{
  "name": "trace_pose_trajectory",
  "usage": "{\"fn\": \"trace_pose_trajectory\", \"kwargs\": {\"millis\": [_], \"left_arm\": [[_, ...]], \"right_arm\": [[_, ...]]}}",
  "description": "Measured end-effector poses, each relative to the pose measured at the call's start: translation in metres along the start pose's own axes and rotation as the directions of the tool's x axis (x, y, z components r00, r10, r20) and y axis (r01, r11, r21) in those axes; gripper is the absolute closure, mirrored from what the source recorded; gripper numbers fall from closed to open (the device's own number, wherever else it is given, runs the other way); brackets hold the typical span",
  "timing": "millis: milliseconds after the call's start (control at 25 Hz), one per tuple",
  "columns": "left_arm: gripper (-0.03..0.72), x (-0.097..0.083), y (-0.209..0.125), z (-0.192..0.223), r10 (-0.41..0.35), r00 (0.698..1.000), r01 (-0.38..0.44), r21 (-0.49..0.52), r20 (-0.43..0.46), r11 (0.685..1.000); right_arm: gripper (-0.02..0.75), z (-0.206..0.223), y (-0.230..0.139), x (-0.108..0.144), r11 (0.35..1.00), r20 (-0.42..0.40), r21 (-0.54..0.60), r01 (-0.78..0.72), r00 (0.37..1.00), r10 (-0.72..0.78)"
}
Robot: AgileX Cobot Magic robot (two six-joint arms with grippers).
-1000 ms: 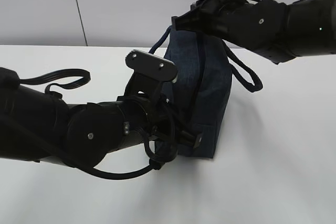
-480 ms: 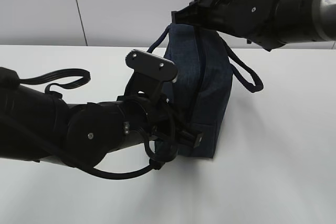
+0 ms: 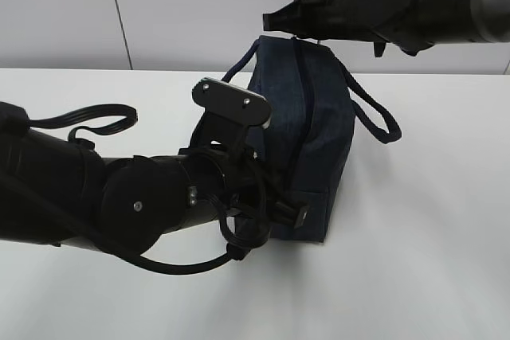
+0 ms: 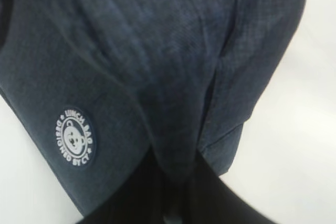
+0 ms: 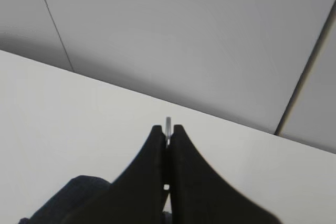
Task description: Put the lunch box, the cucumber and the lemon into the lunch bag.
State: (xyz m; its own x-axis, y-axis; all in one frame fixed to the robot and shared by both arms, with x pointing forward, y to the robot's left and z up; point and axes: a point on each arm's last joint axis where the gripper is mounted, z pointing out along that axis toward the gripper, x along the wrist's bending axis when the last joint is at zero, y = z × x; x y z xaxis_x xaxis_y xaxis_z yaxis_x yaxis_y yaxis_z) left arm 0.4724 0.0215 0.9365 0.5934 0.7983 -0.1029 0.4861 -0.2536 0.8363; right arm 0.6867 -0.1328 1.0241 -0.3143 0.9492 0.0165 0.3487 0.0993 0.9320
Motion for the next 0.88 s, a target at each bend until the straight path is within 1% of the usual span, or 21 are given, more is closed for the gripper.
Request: {"fn": "trace_pose_trajectory", "kwargs": {"millis": [120, 320, 400, 520, 640, 720, 880], "left_arm": [[0.652, -0.001, 0.001, -0.003, -0.018, 1.0, 0.018, 0.016, 0.006, 1.0], [0.541, -0.006, 0.01, -0.02, -0.034, 0.997, 0.03, 0.071, 0.065, 0.997], [0.521, -0.009, 0.011, -0.028, -0.036, 0.994, 0.024, 0.12, 0.1, 0.992], [0.509, -0.009, 0.011, -0.04, -0.045, 0.989, 0.016, 0.201, 0.141, 0.979], [0.503, -0.004, 0.014, -0.053, -0.072, 0.983, 0.023, 0.275, 0.169, 0.961], [0.499, 0.002, 0.019, -0.064, -0.114, 0.978, 0.054, 0.312, 0.178, 0.948], [0.468, 0.018, 0.031, -0.081, -0.242, 0.952, 0.151, 0.398, 0.189, 0.905]], "right_arm": [[0.738, 0.0, 0.001, 0.002, 1.0, -0.018, 0.017, 0.009, 1.0, -0.009], [0.738, 0.0, 0.001, 0.003, 0.999, -0.032, 0.029, 0.014, 0.999, -0.013], [0.738, 0.0, 0.002, 0.003, 0.999, -0.032, 0.028, 0.015, 0.999, -0.014], [0.738, 0.0, 0.002, 0.003, 0.999, -0.031, 0.028, 0.015, 0.999, -0.014], [0.738, 0.0, 0.001, 0.003, 0.999, -0.038, 0.038, 0.015, 0.999, -0.014], [0.738, 0.0, 0.0, 0.004, 0.999, -0.042, 0.044, 0.015, 0.999, -0.013], [0.738, -0.001, -0.001, 0.005, 0.998, -0.054, 0.059, 0.018, 0.998, -0.015]]}}
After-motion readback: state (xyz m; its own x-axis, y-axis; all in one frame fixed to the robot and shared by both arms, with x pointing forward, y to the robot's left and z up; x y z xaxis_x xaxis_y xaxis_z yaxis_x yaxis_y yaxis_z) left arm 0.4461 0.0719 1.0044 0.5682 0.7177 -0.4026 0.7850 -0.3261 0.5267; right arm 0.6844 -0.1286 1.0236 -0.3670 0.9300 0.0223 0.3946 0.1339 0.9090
